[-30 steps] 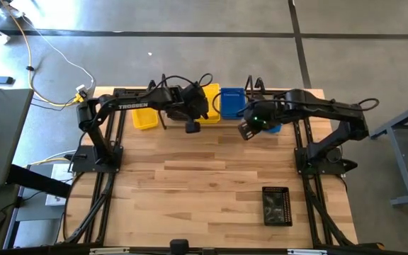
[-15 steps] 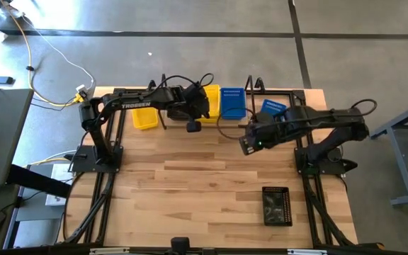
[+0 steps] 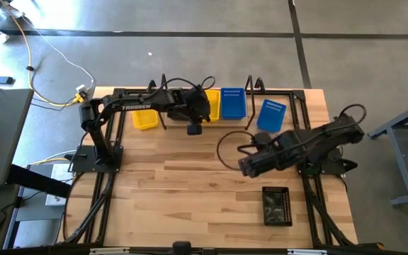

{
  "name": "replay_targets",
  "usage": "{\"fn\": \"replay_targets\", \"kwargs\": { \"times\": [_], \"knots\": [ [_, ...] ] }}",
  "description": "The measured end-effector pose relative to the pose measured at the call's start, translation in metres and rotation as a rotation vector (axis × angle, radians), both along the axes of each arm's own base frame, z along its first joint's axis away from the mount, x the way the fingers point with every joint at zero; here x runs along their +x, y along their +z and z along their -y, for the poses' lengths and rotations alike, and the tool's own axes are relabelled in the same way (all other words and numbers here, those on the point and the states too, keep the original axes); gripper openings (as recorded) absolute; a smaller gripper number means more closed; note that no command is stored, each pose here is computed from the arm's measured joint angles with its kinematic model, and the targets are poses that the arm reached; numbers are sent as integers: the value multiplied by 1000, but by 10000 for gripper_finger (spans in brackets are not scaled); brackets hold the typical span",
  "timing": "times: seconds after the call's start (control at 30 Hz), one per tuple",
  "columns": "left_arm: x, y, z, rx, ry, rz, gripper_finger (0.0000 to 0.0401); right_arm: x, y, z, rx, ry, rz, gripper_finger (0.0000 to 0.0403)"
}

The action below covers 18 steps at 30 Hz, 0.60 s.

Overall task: Stack baskets on shelf by color
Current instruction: Stack the black bin on the black bin on the shelf

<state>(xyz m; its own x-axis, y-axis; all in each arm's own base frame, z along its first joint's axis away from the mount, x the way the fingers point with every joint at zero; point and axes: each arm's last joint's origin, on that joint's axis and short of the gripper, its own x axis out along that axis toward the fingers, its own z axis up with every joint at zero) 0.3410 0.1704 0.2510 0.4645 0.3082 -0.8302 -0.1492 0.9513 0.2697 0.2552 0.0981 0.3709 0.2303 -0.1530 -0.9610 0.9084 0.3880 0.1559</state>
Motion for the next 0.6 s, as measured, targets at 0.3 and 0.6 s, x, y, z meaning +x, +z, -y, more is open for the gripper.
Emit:
{"fn": "replay_targets", "kwargs": {
  "times": [0.3,0.6],
  "knots": [
    [0,23,12,-10,-1,-14,146,-6,-26,-22,16,-46,-91,94],
    [-6,61,19,-6,-16,-37,146,-26,-62,-41,69,-135,-264,94]
  ]
}}
